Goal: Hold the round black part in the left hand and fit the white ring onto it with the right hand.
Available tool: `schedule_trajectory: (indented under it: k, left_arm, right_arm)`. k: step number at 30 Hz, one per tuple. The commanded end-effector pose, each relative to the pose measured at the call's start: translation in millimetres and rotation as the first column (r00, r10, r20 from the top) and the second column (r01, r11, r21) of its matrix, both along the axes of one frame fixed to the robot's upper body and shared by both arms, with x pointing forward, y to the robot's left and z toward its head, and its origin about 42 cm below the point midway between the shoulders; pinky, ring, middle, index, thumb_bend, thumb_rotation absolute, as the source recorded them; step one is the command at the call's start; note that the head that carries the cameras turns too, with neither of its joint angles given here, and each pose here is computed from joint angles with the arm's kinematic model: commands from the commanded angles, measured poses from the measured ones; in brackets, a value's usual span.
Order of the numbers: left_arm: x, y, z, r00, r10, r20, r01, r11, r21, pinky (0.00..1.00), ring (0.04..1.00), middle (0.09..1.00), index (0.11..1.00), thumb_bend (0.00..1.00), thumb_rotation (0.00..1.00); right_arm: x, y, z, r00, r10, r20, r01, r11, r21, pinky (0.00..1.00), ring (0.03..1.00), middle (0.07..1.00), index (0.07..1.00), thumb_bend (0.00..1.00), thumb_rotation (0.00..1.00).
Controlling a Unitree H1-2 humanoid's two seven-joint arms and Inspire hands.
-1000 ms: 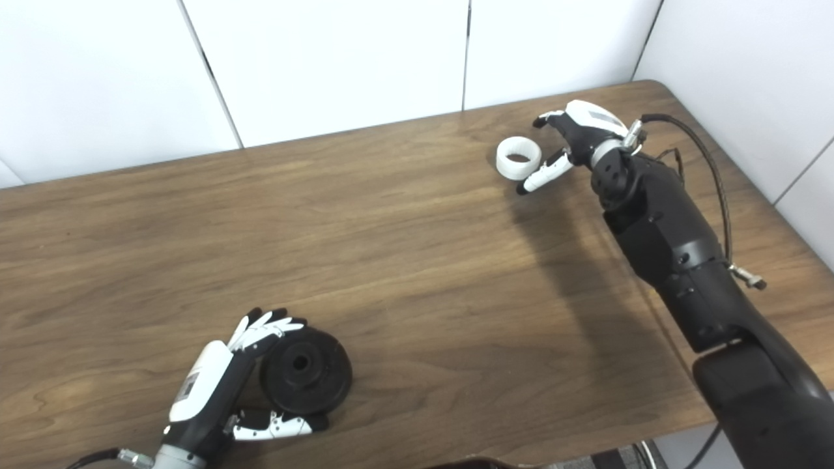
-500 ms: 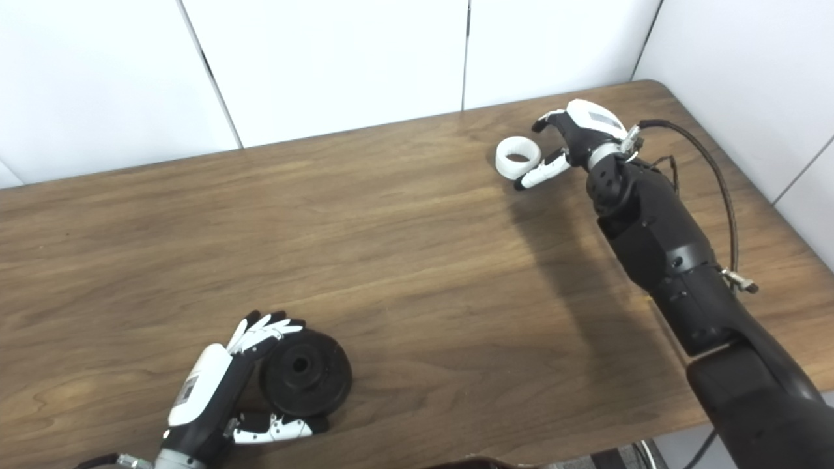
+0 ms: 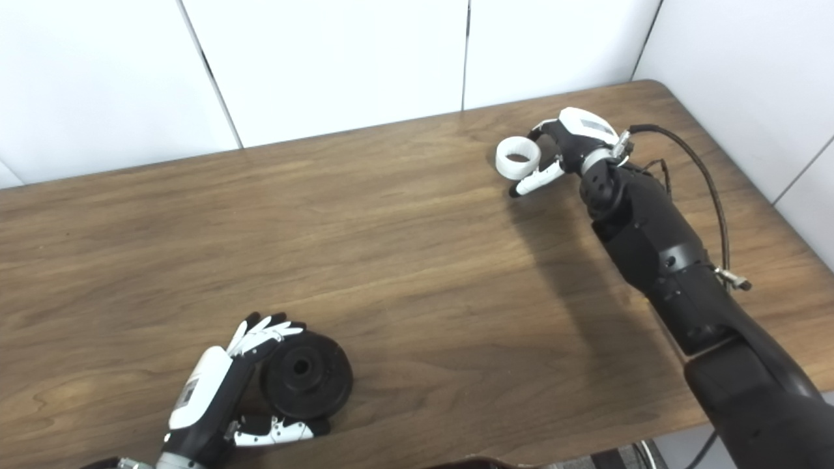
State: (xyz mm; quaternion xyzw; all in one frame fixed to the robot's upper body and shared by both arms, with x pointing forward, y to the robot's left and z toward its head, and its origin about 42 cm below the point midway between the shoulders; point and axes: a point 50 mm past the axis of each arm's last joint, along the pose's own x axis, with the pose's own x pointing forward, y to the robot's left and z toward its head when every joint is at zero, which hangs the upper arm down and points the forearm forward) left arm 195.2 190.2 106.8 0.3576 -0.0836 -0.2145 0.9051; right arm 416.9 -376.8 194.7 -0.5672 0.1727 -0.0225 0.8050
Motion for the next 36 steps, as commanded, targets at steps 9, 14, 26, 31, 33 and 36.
schedule_trajectory:
  k: [9,14,26,31,33,36]
  left_arm:
    - [-6,0,2,1.000,-0.005,-0.002,0.005,1.000,0.019,1.00,0.921,0.831,0.488,0.52,0.07]
    - [-6,0,1,1.000,-0.006,-0.006,0.006,1.000,0.021,1.00,0.927,0.831,0.488,0.52,0.07]
    - [-5,3,-5,1.000,-0.002,-0.022,0.003,0.999,0.038,1.00,0.928,0.831,0.488,0.52,0.07]
    - [-4,4,-8,1.000,0.000,-0.024,0.001,0.998,0.056,1.00,0.922,0.831,0.487,0.52,0.07]
    - [-4,4,-9,1.000,0.000,-0.026,0.001,0.998,0.061,1.00,0.926,0.834,0.487,0.52,0.07]
    - [-5,4,-10,0.999,0.002,-0.034,0.000,0.998,0.059,1.00,0.927,0.834,0.487,0.52,0.07]
  right_arm:
    - [17,8,31,0.993,0.052,0.105,-0.047,0.998,-0.043,0.99,0.970,0.934,0.786,0.86,0.38]
    - [17,9,29,0.992,0.053,0.111,-0.049,0.998,-0.045,0.99,0.963,0.928,0.770,0.85,0.37]
    - [17,13,27,0.990,0.068,0.125,-0.063,0.997,-0.040,0.98,0.956,0.919,0.754,0.86,0.36]
    - [17,13,27,0.989,0.067,0.131,-0.062,0.997,-0.039,0.99,0.956,0.916,0.738,0.85,0.36]
    - [17,13,27,0.989,0.065,0.136,-0.061,0.998,-0.034,0.99,0.951,0.909,0.725,0.85,0.36]
    - [17,13,28,0.989,0.066,0.136,-0.062,0.998,-0.032,0.99,0.948,0.905,0.714,0.85,0.35]
